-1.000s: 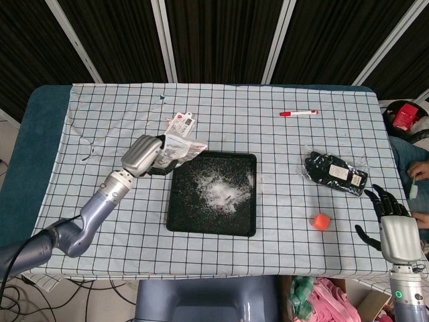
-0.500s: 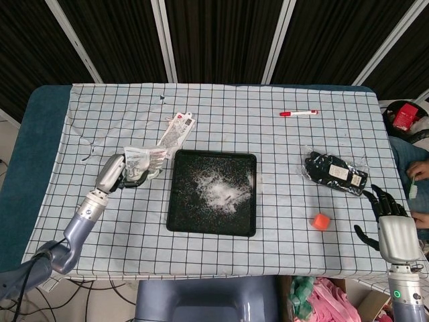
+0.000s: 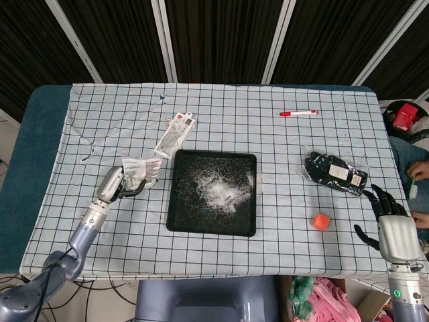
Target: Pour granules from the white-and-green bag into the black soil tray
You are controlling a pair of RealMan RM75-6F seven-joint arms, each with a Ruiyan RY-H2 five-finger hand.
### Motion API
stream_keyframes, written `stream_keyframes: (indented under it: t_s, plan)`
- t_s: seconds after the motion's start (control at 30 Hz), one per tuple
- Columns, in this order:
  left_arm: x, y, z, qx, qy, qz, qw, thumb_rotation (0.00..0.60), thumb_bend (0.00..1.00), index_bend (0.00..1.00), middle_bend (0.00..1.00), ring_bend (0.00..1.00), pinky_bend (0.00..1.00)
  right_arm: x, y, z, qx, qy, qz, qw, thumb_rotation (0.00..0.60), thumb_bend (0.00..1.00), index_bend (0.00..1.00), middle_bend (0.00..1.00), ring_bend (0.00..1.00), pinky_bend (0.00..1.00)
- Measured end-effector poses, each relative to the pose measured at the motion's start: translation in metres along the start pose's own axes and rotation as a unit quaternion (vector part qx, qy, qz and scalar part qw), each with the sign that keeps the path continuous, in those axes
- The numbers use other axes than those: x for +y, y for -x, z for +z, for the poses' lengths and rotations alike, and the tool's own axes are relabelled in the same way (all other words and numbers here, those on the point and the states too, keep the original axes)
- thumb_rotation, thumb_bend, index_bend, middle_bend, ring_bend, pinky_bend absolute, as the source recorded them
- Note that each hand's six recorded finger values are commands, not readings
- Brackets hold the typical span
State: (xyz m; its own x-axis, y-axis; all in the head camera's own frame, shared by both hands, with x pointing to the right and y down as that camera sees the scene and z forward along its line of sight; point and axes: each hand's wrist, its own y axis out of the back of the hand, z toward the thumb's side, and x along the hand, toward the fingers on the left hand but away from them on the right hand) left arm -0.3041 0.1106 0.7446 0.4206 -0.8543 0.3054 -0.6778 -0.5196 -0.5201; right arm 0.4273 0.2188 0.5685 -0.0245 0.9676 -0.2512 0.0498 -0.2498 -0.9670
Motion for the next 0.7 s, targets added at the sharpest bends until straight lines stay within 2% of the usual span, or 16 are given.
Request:
stream_keyframes:
  t_s: [0.2, 0.53, 0.7]
  plan:
    - [-0.020, -0.003, -0.003, 0.009, -0.004, -0.004, 0.9999, 0.600, 0.74, 0.50, 0.52, 0.43, 0.57, 0.001, 0.000, -0.001, 0.000, 0.002, 0.000, 1.0000, 0.600, 0.17, 0.20, 0.11, 0.16, 0.33]
    - [-0.037, -0.016, -0.003, 0.025, -0.004, -0.006, 0.9997, 0.600, 0.73, 0.50, 0.51, 0.42, 0.57, 0.001, 0.002, -0.003, -0.002, 0.006, -0.002, 1.0000, 0.600, 0.17, 0.20, 0.11, 0.16, 0.33]
    - [-0.042, -0.018, -0.002, 0.025, -0.011, -0.011, 0.9996, 0.600, 0.66, 0.47, 0.49, 0.39, 0.55, 0.002, 0.002, -0.003, -0.001, 0.007, -0.003, 1.0000, 0.600, 0.17, 0.20, 0.11, 0.16, 0.33]
